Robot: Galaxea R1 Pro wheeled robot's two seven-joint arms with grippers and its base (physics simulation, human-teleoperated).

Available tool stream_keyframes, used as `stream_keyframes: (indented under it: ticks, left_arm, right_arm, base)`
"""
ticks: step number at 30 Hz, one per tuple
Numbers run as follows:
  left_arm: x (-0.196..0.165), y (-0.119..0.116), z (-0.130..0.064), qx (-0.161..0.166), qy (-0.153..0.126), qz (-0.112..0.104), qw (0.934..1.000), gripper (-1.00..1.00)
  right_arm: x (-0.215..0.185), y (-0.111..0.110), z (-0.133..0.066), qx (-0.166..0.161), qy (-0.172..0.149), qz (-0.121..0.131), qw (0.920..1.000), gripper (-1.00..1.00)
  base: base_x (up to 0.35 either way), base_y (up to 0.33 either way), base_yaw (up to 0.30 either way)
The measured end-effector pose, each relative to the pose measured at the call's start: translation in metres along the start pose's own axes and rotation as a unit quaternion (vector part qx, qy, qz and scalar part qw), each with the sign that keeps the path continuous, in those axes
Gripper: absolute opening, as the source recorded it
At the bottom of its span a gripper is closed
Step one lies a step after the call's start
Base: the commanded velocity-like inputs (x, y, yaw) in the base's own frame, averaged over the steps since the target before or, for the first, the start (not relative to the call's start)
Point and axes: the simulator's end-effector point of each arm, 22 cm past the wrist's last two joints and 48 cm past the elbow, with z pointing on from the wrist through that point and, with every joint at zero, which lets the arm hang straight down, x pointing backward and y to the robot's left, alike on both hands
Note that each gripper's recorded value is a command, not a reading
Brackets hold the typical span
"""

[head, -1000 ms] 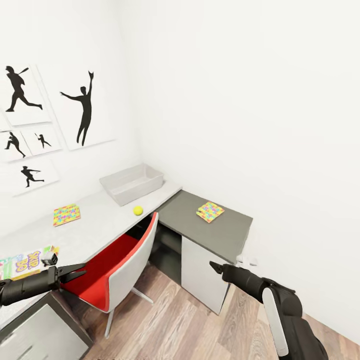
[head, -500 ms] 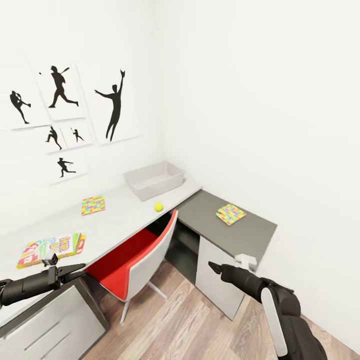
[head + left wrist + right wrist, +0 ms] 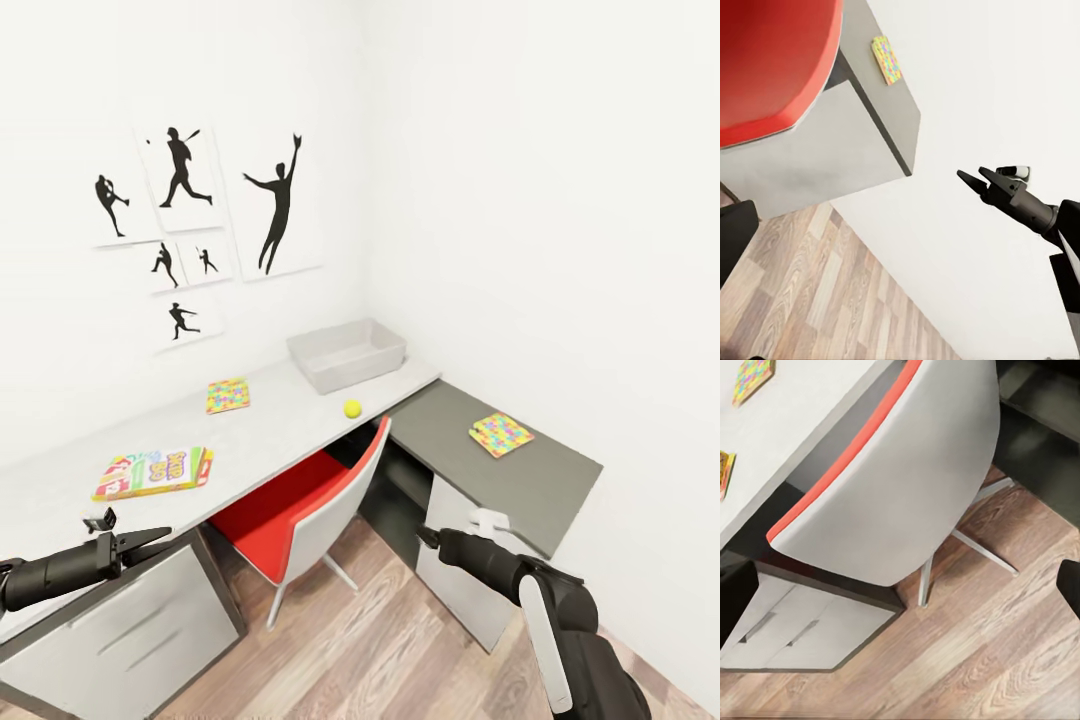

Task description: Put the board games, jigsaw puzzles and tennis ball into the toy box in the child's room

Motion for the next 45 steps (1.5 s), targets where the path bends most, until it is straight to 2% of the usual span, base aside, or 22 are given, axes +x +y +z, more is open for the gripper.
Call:
stream_keyframes:
  ticks: [16, 38, 45]
  left_arm:
    - [0.0033, 0.007, 0.0018, -0.003, 0.004, -0.007, 1.0, 1.0]
    - [0.0039, 0.0079, 0.0022, -0.004, 0.004, -0.008, 1.0, 1.0]
    - [0.0039, 0.0077, 0.0019, -0.004, 0.004, -0.008, 1.0, 1.0]
  right_arm:
    - [0.0057, -0.0038, 0.0039, 0.002, 0.007, 0.003, 1.0, 1.0]
    - [0.0061, -0.0038, 0.0043, 0.001, 0.007, 0.004, 1.0, 1.0]
    - [0.0059, -0.0038, 0.0041, 0.001, 0.007, 0.003, 1.0, 1.0]
  base:
    - [0.0, 0.0, 0.221]
    - [0.0, 0.0, 0.019]
    - [0.09, -0.05, 0.16]
